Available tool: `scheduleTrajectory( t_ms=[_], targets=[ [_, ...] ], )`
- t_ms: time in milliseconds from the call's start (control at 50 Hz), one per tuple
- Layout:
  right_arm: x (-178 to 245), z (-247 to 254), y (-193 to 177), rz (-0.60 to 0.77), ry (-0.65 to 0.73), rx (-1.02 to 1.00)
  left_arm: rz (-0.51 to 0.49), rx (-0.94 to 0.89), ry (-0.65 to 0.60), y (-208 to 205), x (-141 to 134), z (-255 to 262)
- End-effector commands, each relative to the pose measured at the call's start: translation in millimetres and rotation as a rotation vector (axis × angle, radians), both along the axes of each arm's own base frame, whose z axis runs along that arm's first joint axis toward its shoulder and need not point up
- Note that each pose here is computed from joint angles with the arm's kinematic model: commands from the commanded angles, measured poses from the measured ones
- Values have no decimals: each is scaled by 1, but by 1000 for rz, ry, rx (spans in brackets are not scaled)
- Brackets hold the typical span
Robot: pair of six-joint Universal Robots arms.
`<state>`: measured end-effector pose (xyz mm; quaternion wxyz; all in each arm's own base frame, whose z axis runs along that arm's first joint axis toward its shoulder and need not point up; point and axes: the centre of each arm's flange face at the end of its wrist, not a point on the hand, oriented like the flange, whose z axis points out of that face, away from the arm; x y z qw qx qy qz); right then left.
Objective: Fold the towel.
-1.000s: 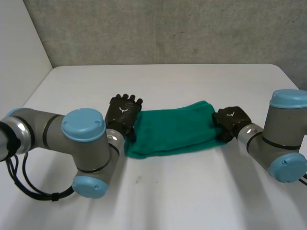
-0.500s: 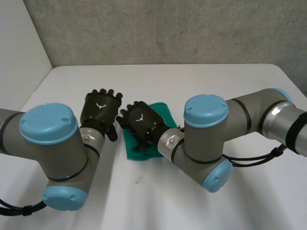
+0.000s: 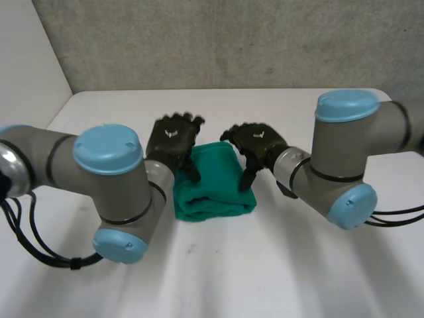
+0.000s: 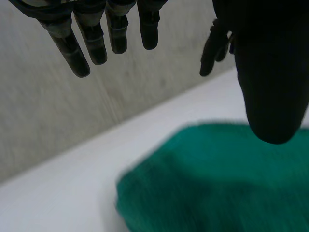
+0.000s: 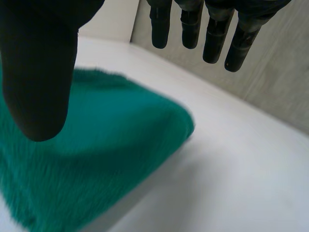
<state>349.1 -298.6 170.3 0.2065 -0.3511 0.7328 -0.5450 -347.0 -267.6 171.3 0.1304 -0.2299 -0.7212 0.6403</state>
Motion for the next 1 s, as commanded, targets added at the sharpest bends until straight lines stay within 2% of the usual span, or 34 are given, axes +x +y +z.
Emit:
scheduleTrajectory(
  t_ms=[20, 120, 260, 400, 420, 440, 540, 560, 640, 700, 720, 800, 880, 1000],
  targets=[
    [5, -47, -10, -4, 76, 96, 106, 142, -127, -10, 26, -41],
    [5, -50, -11, -24, 105, 113, 140, 191, -178, -13, 41, -52],
    [7, -45, -9, -16, 103, 109, 108, 173, -243, -9, 41, -51],
    [7, -14, -7, -27, 70, 53, 88, 67, -183, -5, 32, -6],
    [-1, 12, -12, -89, 45, 3, 88, 67, -183, -5, 32, -6],
    [-3, 19, -12, -109, 41, -12, 88, -6, -125, -4, 31, 29],
    [-25, 67, -18, -253, -1, -115, 103, -101, -46, -2, 40, 78],
    [-44, 100, -24, -354, -43, -195, 107, -131, -19, -2, 44, 94],
    [-78, 142, -22, -483, -89, -303, 164, -195, 57, 1, 70, 143],
    [-99, 164, -16, -529, -115, -348, 185, -201, 82, 4, 80, 157],
    [-103, 167, -15, -535, -119, -353, 205, -190, 115, 9, 92, 171],
    [-116, 166, -9, -522, -110, -344, 205, -140, 151, 13, 103, 177],
    [-112, 162, -4, -444, -116, -321, 190, -114, 158, 15, 108, 179],
    [-110, 163, -1, -415, -121, -319, 181, -102, 156, 16, 109, 176]
  ],
)
